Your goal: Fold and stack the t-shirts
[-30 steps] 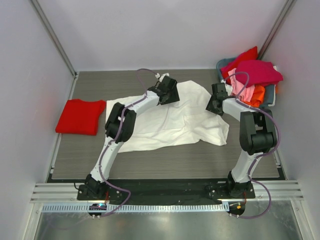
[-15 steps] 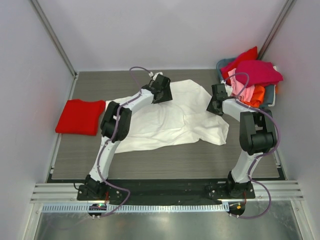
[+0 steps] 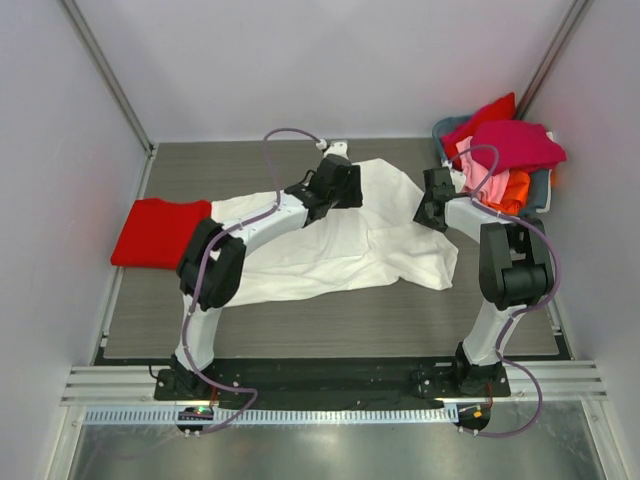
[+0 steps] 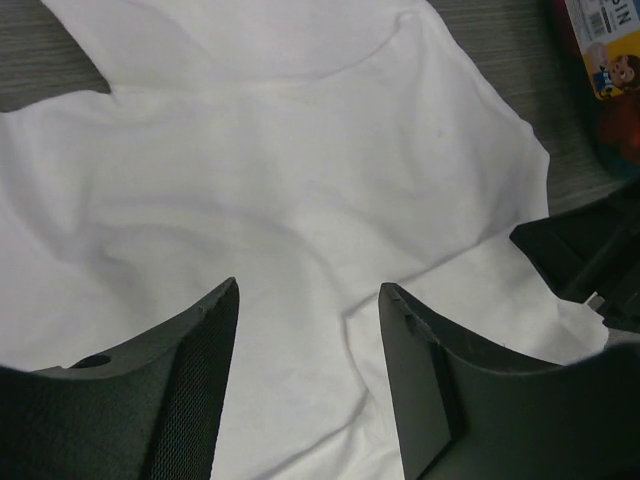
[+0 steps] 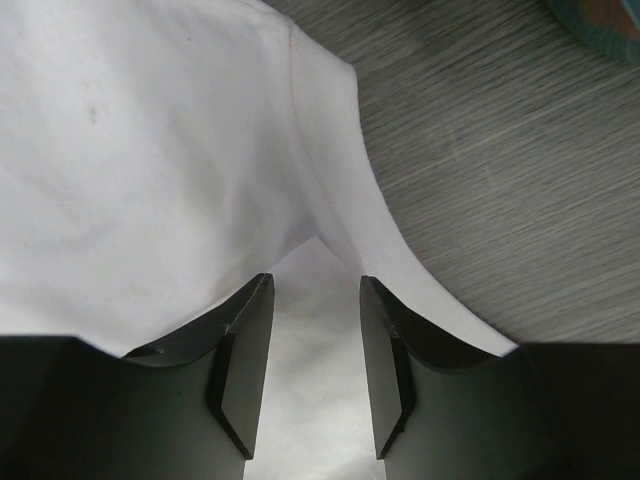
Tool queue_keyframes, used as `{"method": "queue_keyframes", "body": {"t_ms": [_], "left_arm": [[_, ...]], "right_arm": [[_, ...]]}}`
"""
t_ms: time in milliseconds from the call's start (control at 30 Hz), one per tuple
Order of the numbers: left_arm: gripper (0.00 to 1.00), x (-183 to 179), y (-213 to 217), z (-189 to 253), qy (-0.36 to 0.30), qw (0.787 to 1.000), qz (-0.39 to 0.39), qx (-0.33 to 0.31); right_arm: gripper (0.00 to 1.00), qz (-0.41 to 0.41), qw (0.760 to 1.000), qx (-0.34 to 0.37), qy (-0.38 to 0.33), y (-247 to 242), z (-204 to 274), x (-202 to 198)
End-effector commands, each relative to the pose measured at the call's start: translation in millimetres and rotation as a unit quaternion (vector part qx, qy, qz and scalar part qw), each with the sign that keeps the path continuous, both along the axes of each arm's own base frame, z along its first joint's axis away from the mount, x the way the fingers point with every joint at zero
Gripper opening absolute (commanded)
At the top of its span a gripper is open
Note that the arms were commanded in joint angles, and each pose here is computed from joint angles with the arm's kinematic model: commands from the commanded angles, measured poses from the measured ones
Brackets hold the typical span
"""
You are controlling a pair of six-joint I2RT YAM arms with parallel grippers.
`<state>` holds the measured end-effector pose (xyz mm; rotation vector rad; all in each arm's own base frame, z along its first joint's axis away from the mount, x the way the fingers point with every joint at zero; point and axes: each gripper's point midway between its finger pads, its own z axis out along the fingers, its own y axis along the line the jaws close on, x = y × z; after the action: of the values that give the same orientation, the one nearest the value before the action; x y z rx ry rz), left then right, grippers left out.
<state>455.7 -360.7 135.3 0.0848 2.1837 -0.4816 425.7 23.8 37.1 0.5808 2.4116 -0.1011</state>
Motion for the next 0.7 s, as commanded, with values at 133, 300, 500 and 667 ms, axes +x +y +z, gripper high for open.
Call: {"method": "queue_keyframes", "body": {"t_ms": [133,300,500,667], "left_arm": [[0.57,-15,-39,-16,0.039,0.995,-0.052,-0.074],[0.51,-22,-56,-27,0.054,0.993,-0.071,-0.079],[0.48,-32,-64,-41,0.077,0.991,-0.087,-0.072],[0.45,-32,-69,-45,0.081,0.990,-0.093,-0.070]], "right_arm": [[0.42,-0.007,1.000,-0.006,-0.011,-1,-1,11],[0.27,-0.010,1.000,-0.011,-0.016,-4,5,9],[0.27,-0.013,0.999,-0.014,-0.026,-5,13,9],[0.30,-0.013,0.999,-0.014,-0.027,-5,14,9]]}}
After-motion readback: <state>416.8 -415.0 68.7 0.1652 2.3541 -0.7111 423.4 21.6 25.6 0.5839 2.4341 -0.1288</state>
